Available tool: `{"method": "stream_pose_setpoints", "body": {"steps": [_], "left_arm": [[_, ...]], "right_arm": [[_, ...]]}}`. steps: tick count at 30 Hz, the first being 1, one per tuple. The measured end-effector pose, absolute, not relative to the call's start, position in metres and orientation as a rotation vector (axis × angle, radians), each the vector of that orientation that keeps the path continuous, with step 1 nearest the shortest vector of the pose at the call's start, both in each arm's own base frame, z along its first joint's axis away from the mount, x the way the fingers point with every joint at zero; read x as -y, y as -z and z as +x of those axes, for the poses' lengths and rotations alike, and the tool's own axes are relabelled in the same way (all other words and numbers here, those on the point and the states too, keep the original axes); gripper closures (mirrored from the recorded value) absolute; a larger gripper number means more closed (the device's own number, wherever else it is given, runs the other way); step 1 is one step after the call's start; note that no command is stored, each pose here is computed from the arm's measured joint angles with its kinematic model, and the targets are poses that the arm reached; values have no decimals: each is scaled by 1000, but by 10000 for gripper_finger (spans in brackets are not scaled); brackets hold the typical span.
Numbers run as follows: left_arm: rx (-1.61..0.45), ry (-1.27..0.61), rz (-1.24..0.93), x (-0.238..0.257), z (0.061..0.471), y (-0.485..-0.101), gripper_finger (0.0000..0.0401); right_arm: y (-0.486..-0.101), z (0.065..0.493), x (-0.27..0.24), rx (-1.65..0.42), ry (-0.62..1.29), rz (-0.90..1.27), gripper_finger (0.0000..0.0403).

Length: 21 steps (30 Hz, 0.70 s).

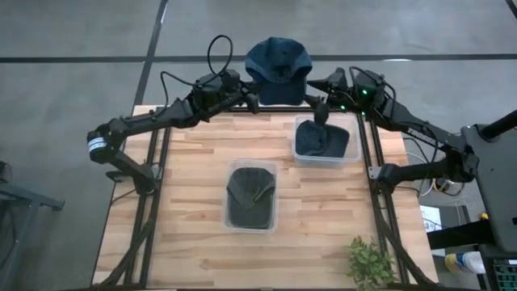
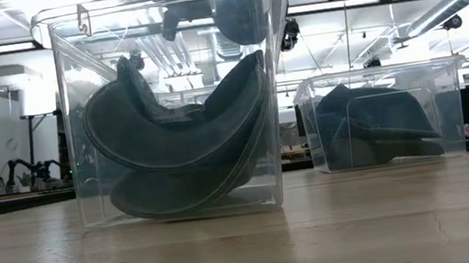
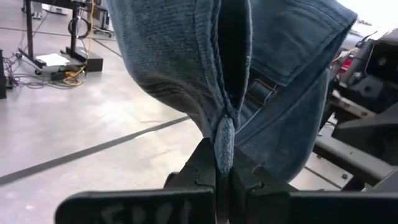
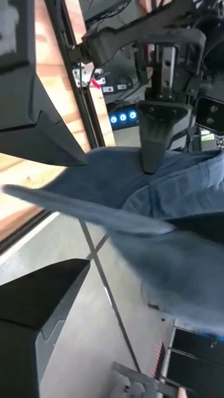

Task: Pick & Place hat
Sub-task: Put the blue cap into the top transparent bin

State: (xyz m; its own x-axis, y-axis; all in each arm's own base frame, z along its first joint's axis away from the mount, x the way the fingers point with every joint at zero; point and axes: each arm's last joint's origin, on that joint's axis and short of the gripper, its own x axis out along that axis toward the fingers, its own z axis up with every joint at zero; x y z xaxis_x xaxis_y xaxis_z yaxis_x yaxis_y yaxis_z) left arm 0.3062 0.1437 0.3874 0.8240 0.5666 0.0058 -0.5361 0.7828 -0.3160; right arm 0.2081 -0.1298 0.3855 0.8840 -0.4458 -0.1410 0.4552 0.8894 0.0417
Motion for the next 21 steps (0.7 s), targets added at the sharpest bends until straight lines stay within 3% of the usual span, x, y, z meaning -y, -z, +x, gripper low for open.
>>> {"method": "stream_pose_setpoints", "body": {"steps": [8,12,17,21], "left_arm": [[94,-603,-301,-144,306,-387,397],[94,-603,-303,-144,306,-387,397],[93,-603,-303,-144,306,-387,397],[81,-603,-305,-144,306,-386,397]], "right_arm": [[-399,233,146,-191,461,43,146],[-401,244,153,-209,469,68,164],[-400,255,161,-219,494,80,227],[-395,259,164,-235,499,101,308]]}}
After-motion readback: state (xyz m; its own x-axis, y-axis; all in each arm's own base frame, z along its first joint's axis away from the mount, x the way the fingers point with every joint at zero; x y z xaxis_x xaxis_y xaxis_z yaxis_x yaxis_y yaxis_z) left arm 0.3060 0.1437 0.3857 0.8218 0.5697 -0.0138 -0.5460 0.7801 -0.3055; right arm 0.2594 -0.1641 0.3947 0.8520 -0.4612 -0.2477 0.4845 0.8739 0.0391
